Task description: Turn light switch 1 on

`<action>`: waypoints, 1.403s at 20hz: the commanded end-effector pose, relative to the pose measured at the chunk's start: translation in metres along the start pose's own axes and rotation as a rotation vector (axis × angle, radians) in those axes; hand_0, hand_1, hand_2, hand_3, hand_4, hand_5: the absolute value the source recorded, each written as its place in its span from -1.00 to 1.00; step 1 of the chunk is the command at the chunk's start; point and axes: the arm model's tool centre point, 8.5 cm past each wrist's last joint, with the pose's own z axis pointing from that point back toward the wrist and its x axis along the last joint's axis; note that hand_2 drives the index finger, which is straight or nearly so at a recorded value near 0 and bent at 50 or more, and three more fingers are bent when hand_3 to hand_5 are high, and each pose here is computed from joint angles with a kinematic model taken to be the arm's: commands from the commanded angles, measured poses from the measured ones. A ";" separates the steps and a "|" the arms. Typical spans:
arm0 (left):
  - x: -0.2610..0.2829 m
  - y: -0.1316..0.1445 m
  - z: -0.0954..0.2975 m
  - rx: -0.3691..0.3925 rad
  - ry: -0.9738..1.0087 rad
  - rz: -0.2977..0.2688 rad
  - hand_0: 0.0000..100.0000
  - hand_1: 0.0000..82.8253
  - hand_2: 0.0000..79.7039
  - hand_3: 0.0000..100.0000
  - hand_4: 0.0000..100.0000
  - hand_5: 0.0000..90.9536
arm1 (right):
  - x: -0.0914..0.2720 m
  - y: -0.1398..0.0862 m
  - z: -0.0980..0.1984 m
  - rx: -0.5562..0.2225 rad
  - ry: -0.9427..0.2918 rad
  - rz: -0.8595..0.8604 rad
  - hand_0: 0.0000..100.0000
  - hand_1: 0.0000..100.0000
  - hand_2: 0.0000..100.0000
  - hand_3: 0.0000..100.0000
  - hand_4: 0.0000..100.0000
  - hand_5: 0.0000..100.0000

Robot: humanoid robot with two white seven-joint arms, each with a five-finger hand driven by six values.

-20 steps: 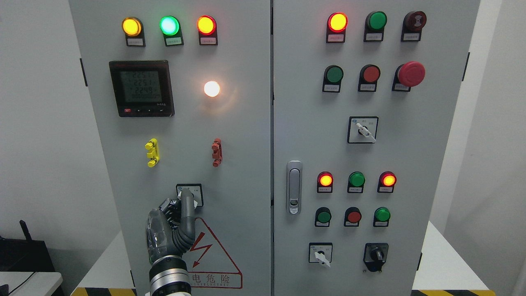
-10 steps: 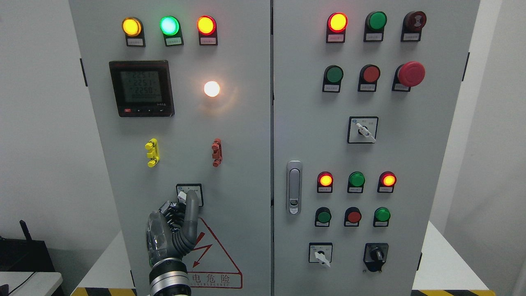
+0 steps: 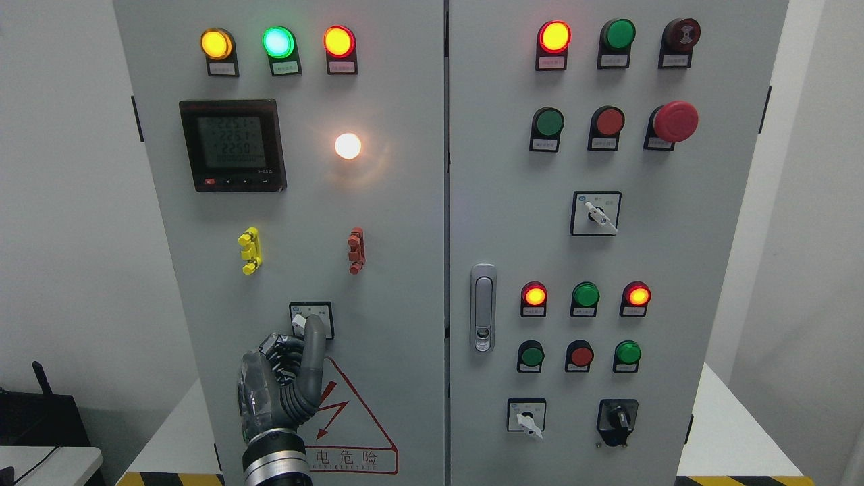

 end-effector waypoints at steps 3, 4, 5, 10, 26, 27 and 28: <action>-0.003 0.013 0.013 0.013 -0.006 0.014 -0.73 -0.31 0.61 0.68 0.70 0.64 | 0.000 0.000 0.000 0.001 0.000 -0.008 -0.76 -0.22 -1.00 -1.00 -1.00 -1.00; -0.005 0.016 0.014 0.013 -0.004 0.014 -0.73 -0.31 0.61 0.69 0.70 0.64 | 0.000 0.000 0.000 0.001 0.000 -0.008 -0.76 -0.22 -1.00 -1.00 -1.00 -1.00; -0.008 0.019 0.015 0.020 -0.004 0.016 -0.72 -0.31 0.62 0.69 0.70 0.64 | 0.000 0.000 0.000 0.001 0.000 -0.008 -0.76 -0.22 -1.00 -1.00 -1.00 -1.00; -0.035 0.054 0.024 -0.039 -0.113 0.045 -0.74 -0.31 0.64 0.73 0.75 0.63 | 0.000 0.001 0.000 0.003 0.001 -0.008 -0.76 -0.22 -1.00 -1.00 -1.00 -1.00; -0.278 0.361 0.169 0.196 0.419 -0.244 -0.58 -0.57 -0.25 -0.33 -0.29 -0.78 | 0.000 0.001 0.000 0.003 0.001 -0.008 -0.76 -0.22 -1.00 -1.00 -1.00 -1.00; -0.294 0.370 0.185 0.214 0.482 -0.230 -0.51 -0.65 -0.29 -0.38 -0.33 -0.79 | 0.000 0.000 0.000 0.001 0.000 -0.008 -0.76 -0.22 -1.00 -1.00 -1.00 -1.00; -0.309 0.375 0.202 0.226 0.546 -0.219 -0.47 -0.70 -0.34 -0.43 -0.35 -0.81 | 0.000 0.000 0.000 0.001 0.000 -0.008 -0.76 -0.22 -1.00 -1.00 -1.00 -1.00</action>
